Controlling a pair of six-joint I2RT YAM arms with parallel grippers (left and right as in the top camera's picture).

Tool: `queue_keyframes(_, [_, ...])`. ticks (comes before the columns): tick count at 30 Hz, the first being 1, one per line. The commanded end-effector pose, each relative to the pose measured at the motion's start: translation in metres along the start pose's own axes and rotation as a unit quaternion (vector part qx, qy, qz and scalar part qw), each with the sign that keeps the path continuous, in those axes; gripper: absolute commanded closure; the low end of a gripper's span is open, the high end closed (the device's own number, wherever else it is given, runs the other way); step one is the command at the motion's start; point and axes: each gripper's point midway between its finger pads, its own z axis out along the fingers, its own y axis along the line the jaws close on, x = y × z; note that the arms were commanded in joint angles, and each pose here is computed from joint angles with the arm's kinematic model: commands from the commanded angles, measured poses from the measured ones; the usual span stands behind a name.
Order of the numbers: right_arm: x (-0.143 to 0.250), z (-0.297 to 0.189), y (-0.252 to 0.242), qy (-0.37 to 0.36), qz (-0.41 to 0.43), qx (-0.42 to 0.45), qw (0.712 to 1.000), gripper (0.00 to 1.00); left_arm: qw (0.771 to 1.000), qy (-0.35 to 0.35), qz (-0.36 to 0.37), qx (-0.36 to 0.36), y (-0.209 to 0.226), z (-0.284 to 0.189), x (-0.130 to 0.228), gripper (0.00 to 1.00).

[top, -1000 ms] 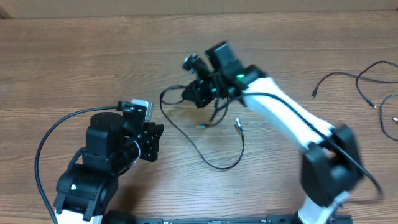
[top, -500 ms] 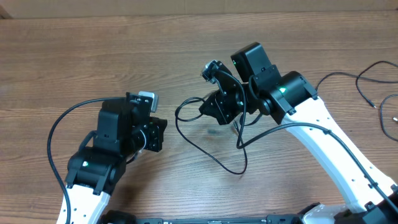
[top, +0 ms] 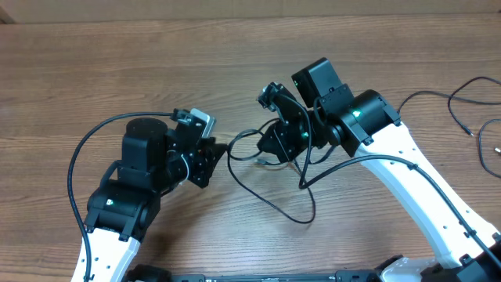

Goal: Untangle cables

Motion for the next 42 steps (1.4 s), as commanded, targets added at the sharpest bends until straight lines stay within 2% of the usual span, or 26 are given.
queue_keyframes(1, [-0.003, -0.003, 0.001, -0.004, 0.0, 0.004, 1.0, 0.96, 0.999, -0.008, 0.03, 0.016, -0.004, 0.001, -0.003, 0.69])
queue_keyframes(24, [0.0, 0.02, -0.019, 0.026, 0.029, 0.023, 0.999, 0.96, 0.998, -0.029, 0.048, 0.042, -0.013, 0.0, -0.013, 0.67])
queue_keyframes(42, [-0.014, 0.024, 0.003, 0.004, 0.017, -0.047, 0.999, 0.96, 0.997, -0.03, 0.048, 0.05, -0.016, 0.0, -0.013, 0.66])
